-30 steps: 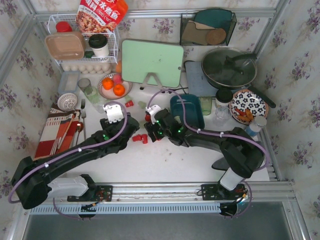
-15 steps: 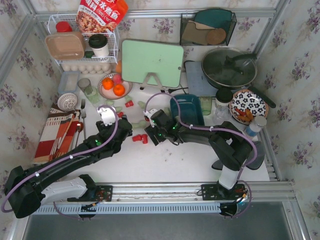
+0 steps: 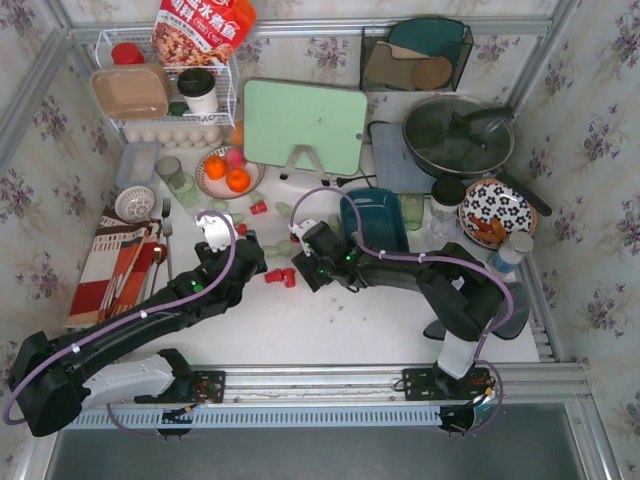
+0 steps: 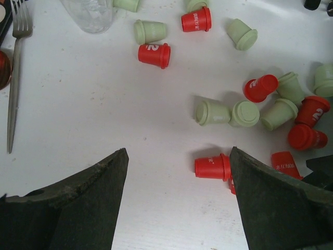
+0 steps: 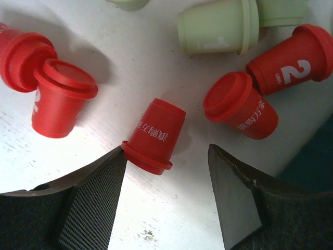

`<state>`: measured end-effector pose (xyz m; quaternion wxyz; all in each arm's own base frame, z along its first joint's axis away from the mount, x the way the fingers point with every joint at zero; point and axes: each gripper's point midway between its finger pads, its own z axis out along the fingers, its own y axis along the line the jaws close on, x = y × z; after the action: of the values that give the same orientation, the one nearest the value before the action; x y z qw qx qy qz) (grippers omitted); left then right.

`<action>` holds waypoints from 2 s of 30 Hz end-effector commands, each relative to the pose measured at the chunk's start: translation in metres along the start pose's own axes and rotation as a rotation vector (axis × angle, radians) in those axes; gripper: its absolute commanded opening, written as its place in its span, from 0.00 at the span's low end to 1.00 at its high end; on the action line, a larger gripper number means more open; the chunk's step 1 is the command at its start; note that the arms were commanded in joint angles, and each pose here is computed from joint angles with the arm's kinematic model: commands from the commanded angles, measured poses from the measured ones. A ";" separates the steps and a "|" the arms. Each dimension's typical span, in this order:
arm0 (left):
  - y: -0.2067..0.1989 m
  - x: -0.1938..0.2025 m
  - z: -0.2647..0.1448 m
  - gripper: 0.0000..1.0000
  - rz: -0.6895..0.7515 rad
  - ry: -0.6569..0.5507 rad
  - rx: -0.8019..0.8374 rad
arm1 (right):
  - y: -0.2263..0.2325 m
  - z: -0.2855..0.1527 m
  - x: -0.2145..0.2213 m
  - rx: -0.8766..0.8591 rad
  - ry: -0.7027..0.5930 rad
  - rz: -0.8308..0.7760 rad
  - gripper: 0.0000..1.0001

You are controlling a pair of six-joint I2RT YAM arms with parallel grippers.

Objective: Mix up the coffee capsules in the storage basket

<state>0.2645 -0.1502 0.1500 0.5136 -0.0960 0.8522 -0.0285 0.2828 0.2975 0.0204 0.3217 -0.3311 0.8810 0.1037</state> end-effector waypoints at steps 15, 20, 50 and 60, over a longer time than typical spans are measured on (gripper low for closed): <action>-0.007 -0.002 0.000 0.81 -0.016 0.000 0.029 | -0.002 0.009 -0.016 0.035 -0.095 0.109 0.67; -0.008 0.000 0.000 0.81 -0.016 0.006 0.034 | -0.006 0.010 -0.015 0.061 -0.101 0.125 0.65; -0.024 0.014 0.005 0.81 0.083 0.115 0.055 | -0.088 -0.134 -0.064 0.381 -0.727 0.318 0.39; -0.042 0.055 0.010 0.81 0.123 0.302 0.143 | -0.137 -0.115 -0.032 0.529 -0.595 0.446 0.45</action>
<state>0.2620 -0.1874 0.1150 0.4194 -0.0228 0.9065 -0.0425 0.3263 0.1722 0.1423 0.6168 -0.0230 0.7858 0.0391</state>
